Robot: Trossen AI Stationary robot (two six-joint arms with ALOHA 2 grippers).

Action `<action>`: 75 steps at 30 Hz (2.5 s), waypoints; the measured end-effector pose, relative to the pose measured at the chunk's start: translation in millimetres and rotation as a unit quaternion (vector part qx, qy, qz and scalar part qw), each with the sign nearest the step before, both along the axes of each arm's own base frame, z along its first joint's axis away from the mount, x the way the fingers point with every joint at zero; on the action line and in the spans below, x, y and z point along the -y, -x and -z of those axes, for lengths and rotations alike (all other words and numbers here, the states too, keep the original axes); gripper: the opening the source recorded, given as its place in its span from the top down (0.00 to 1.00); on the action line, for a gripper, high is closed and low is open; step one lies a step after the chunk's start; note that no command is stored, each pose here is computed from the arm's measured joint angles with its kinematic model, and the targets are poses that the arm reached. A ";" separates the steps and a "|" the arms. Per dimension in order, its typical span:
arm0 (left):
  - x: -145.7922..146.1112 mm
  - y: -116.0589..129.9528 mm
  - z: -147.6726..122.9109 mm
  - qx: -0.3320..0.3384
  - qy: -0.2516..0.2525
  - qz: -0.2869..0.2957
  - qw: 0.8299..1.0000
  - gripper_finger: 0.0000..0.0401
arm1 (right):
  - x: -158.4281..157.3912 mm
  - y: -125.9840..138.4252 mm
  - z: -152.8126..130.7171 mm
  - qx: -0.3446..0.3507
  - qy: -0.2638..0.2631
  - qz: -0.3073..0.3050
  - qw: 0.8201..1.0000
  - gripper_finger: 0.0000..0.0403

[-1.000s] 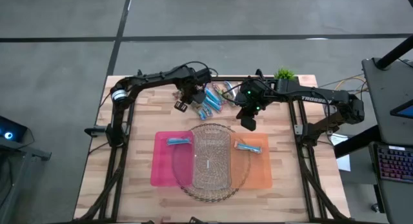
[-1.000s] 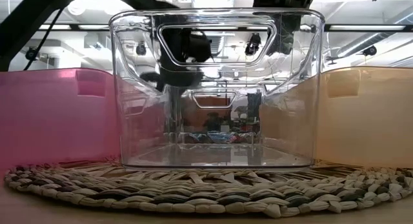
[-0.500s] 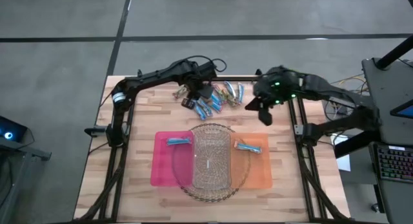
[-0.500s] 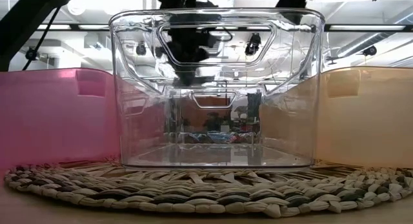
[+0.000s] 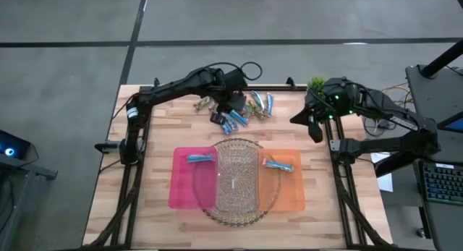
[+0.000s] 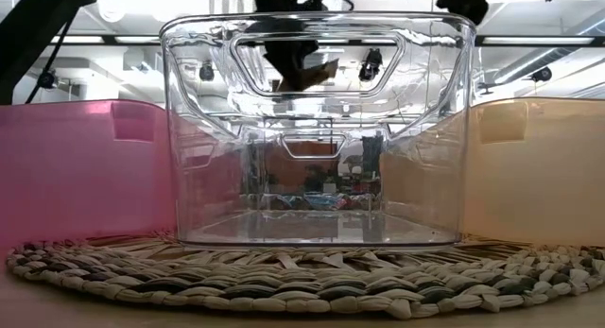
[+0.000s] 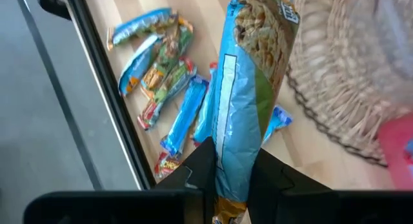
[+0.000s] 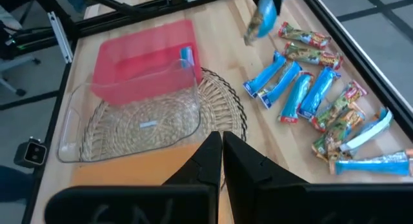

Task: Pick and place Granola Bars by type
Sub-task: Put the yellow granola bar into the orange bin

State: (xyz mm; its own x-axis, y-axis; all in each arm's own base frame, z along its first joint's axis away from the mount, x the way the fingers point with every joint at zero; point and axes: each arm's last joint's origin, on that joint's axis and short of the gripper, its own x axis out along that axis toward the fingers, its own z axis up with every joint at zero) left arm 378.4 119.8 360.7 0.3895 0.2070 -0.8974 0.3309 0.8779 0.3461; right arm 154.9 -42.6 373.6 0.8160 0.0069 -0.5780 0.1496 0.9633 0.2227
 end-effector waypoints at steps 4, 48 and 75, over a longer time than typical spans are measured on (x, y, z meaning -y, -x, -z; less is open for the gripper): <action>12.2 -2.6 -7.1 0.016 0.010 -0.007 1.000 0.89 | -3.0 8.9 6.9 0.003 -0.009 0.007 1.000 0.98; 161.9 -54.5 -53.4 0.309 0.287 0.005 0.907 0.91 | -36.1 98.3 -9.4 0.152 -0.024 -0.041 0.987 0.98; 170.0 -89.3 52.9 0.384 0.397 -0.064 0.831 0.91 | -40.5 112.9 -10.5 0.175 0.000 -0.045 0.984 0.98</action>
State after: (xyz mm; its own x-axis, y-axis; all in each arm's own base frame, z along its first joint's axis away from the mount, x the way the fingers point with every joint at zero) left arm 467.7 -50.3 307.8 0.9310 -0.2472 -0.2686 0.1657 0.9418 -0.2925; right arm 42.0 -2.1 384.1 0.9612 0.0874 -0.2615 -0.0213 0.9691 0.2457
